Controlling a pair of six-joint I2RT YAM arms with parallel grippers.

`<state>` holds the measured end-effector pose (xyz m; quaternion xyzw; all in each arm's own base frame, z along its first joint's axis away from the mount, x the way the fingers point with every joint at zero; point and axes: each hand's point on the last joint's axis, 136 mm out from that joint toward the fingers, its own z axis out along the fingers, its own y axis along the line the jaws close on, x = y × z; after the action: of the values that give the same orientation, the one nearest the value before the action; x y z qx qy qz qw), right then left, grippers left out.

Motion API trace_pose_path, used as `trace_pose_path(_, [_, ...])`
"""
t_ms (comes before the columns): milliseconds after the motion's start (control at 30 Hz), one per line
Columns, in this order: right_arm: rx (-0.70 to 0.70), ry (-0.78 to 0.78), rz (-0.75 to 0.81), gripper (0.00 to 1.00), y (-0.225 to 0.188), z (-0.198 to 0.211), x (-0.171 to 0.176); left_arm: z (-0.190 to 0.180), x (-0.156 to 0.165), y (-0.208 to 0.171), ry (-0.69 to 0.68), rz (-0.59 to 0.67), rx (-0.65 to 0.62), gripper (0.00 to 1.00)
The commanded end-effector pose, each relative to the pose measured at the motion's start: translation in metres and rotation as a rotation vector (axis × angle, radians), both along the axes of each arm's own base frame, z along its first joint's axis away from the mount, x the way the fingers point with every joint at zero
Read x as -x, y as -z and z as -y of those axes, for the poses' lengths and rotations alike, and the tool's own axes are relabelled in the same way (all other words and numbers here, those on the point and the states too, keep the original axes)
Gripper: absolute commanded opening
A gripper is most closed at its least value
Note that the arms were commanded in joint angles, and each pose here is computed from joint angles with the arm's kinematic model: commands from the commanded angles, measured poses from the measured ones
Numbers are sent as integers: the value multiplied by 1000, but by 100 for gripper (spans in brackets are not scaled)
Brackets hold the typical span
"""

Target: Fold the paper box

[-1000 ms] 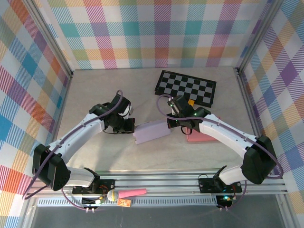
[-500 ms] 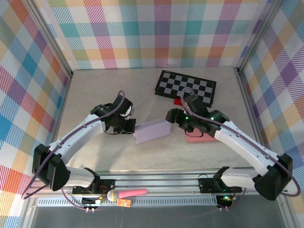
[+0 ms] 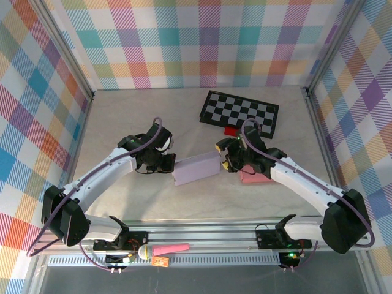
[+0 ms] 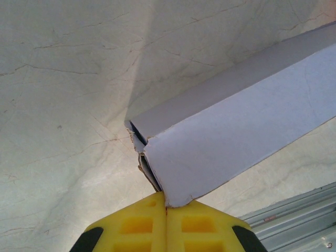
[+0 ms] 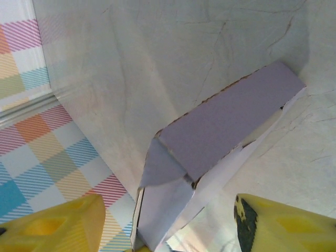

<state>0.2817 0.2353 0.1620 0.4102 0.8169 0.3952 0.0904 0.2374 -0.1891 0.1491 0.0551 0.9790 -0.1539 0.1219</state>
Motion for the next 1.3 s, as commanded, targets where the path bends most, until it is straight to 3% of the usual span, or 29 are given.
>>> trace_pose_path(0, [-75,25,-23,59,2,-8,-7,-2,12,6,11,-51,-32,3])
trace_pose_path(367, [-8,-5,-39,35,26,0,-3,0,13,-3,-24,-44,4,7])
trace_pose_path(400, [8,-16,-37,33,28,1,-2,2,13,-6,-39,-41,27,10])
trace_pose_path(500, [48,-40,-49,29,37,4,3,6,12,-25,-129,-15,118,31])
trace_pose_path(633, [75,-45,-80,26,49,8,8,0,4,-48,-304,3,262,44])
trace_pose_path(800, [119,-65,-124,25,56,11,14,-3,-2,-37,-468,-105,392,46])
trace_pose_path(1267, [138,-71,-162,25,59,13,18,-5,0,-2,-479,-167,354,47])
